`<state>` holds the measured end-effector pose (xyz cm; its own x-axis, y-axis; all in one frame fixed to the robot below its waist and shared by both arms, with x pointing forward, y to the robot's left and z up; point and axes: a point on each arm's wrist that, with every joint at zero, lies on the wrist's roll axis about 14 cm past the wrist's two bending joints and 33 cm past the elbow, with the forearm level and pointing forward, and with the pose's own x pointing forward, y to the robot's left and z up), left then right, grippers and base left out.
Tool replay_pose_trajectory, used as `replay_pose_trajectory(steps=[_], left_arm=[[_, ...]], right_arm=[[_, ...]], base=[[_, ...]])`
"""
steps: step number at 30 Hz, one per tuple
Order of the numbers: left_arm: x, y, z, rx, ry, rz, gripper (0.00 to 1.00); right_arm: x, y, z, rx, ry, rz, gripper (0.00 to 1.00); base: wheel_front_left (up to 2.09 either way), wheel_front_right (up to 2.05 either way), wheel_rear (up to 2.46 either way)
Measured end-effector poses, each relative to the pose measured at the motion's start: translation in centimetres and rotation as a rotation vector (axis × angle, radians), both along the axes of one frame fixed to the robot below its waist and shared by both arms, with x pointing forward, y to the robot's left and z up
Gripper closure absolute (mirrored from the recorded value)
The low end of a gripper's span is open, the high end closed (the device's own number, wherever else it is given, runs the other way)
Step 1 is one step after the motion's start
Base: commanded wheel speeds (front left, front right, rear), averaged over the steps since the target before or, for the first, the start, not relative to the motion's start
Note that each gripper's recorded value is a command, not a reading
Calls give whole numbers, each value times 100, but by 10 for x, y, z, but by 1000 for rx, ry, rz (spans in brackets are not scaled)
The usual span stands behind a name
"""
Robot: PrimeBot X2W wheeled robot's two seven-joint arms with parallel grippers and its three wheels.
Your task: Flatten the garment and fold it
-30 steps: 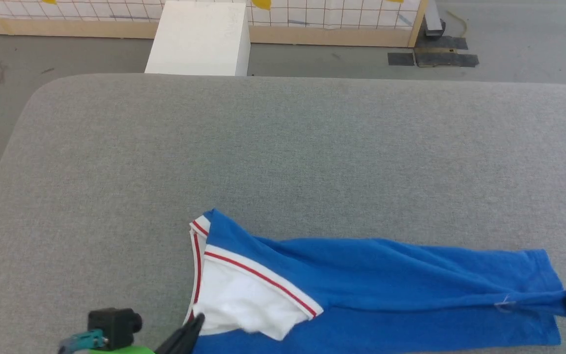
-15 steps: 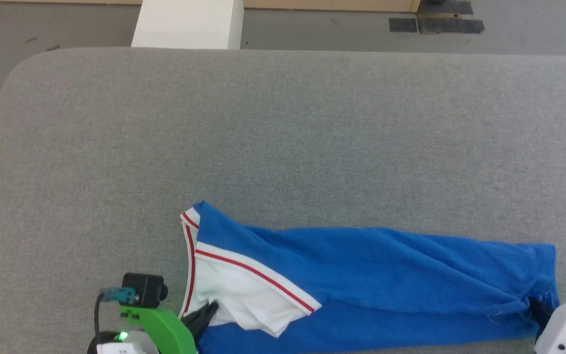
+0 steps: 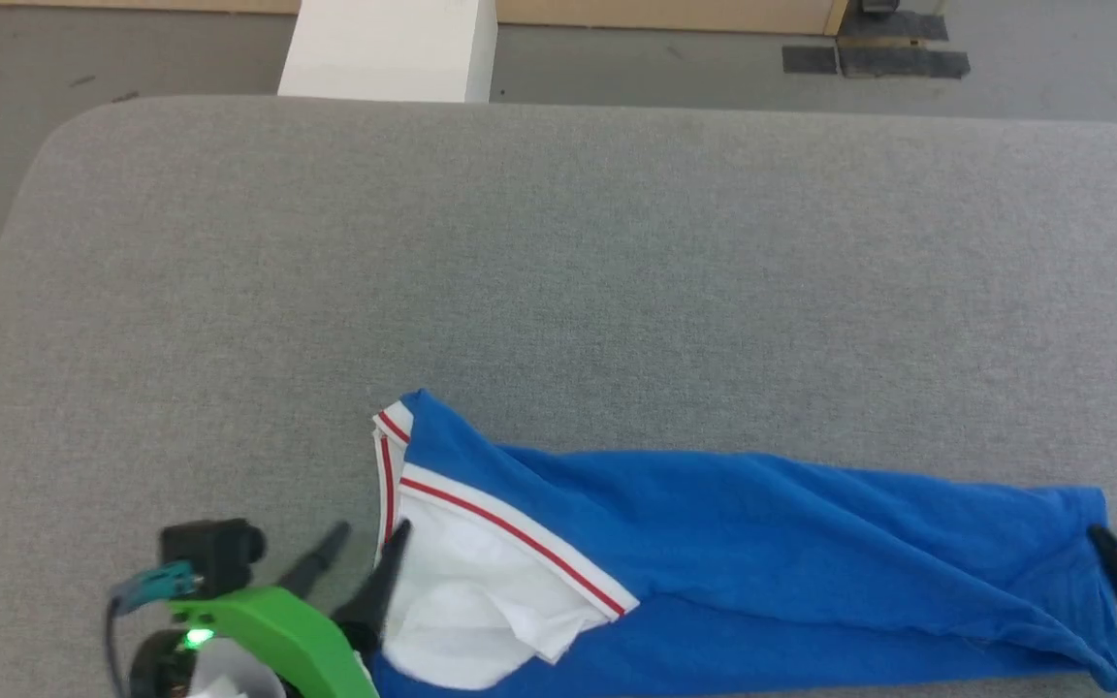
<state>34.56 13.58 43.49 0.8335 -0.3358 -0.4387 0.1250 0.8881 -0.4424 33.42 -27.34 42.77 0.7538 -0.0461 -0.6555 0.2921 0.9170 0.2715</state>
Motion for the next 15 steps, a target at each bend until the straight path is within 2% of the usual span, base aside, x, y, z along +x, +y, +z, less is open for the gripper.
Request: replay_pose_trajectory(steps=[6,9,12,15], left_arm=[[21,36,64,54,-345,236,0],[25,54,91,118,-519,350,0],[22,63,99,247,-597,368,0],[16,64,94,335,-607,364,0]], right_arm=[[10,-5,39,-59,-179,-14,0],[12,-6,45,-102,-223,-14,0],[8,-6,39,-122,-215,-13,0],[1,-6,25,-125,-166,-13,0]], base=[[0,0,0],[0,0,0],[0,0,0],[0,0,0]])
